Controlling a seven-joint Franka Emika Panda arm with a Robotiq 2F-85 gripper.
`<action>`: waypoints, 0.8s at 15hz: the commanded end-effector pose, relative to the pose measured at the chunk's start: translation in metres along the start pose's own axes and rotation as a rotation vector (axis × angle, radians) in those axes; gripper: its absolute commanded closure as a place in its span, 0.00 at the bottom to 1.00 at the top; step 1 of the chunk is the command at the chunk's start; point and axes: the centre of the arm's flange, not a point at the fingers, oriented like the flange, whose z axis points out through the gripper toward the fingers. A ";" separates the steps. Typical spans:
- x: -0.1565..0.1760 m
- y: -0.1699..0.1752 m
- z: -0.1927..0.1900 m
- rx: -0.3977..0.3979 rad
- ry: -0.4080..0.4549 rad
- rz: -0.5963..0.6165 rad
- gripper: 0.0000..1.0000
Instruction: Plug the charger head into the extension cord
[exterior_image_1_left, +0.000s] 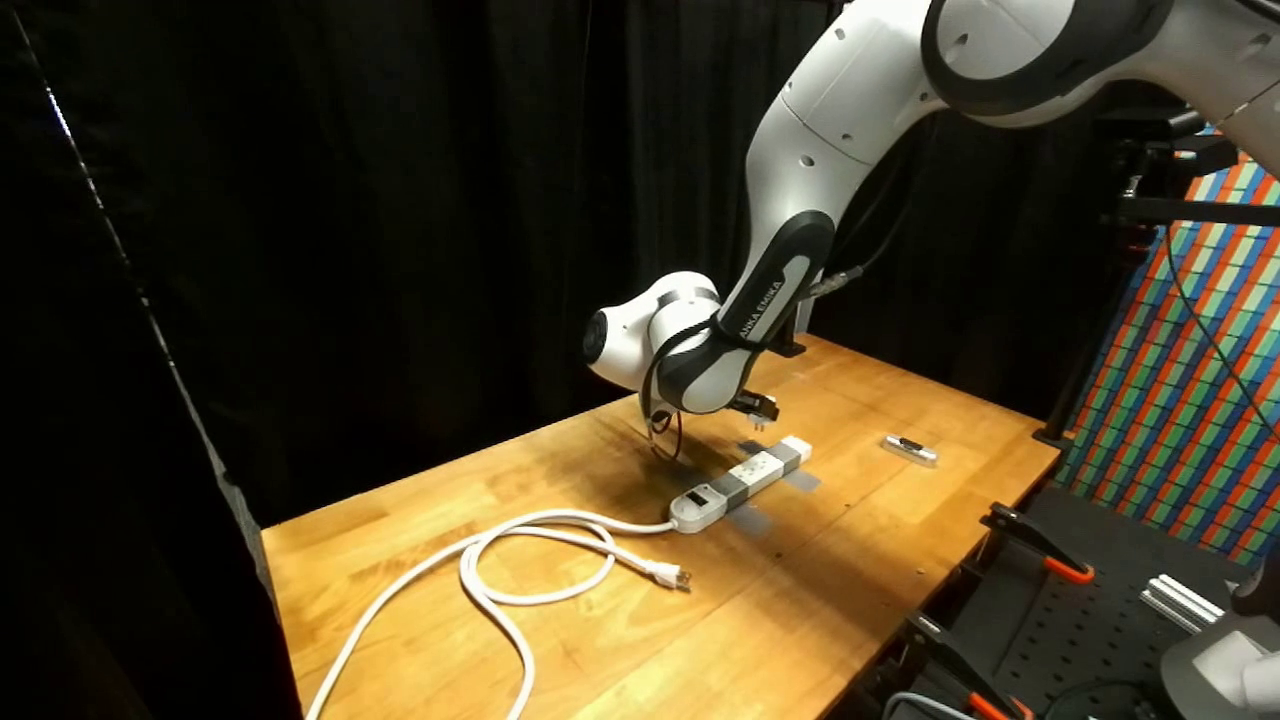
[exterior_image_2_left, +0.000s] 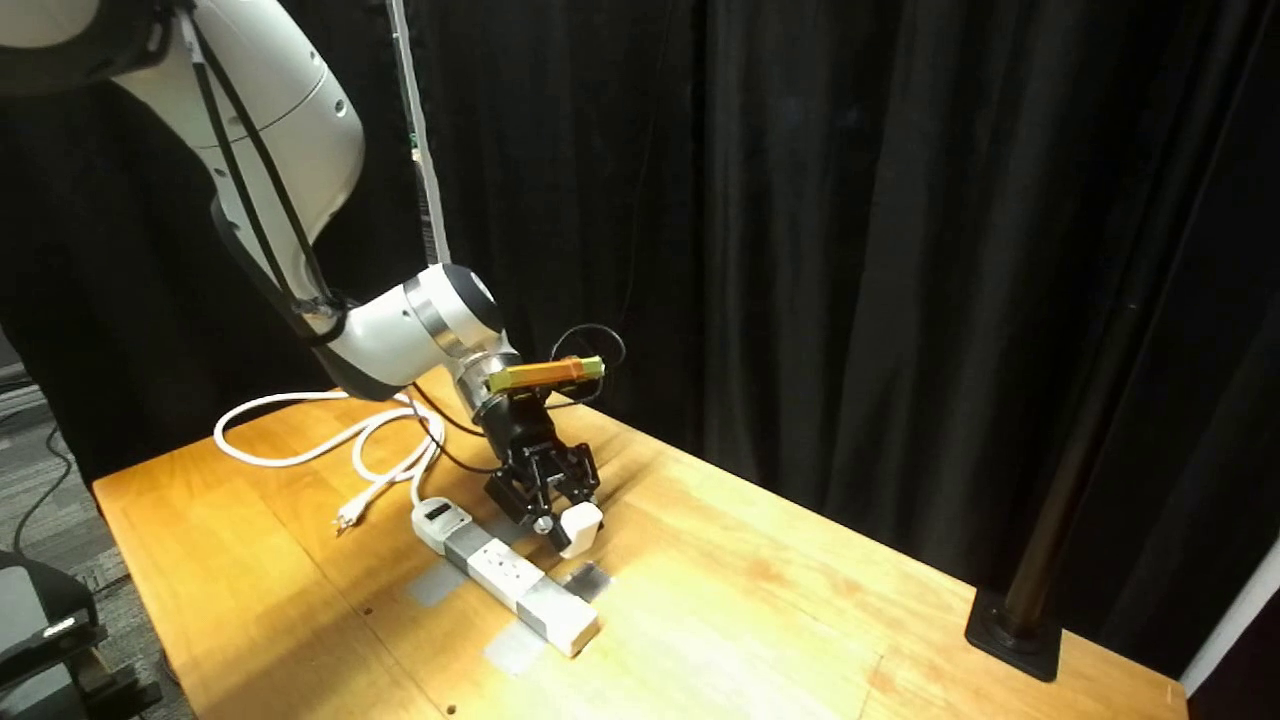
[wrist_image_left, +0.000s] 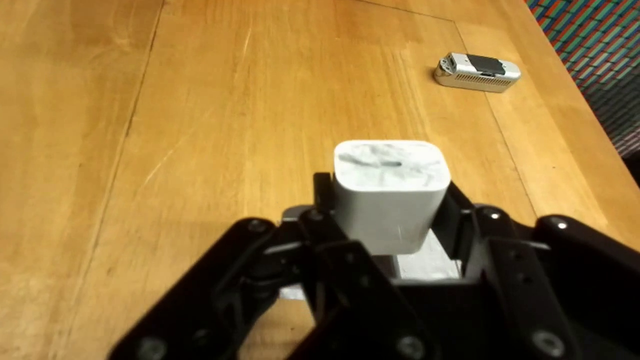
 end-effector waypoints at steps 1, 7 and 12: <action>0.008 -0.016 -0.008 0.005 -0.021 -0.007 0.77; 0.030 -0.038 -0.005 0.008 -0.001 0.069 0.77; 0.033 -0.050 -0.006 0.001 0.005 0.179 0.77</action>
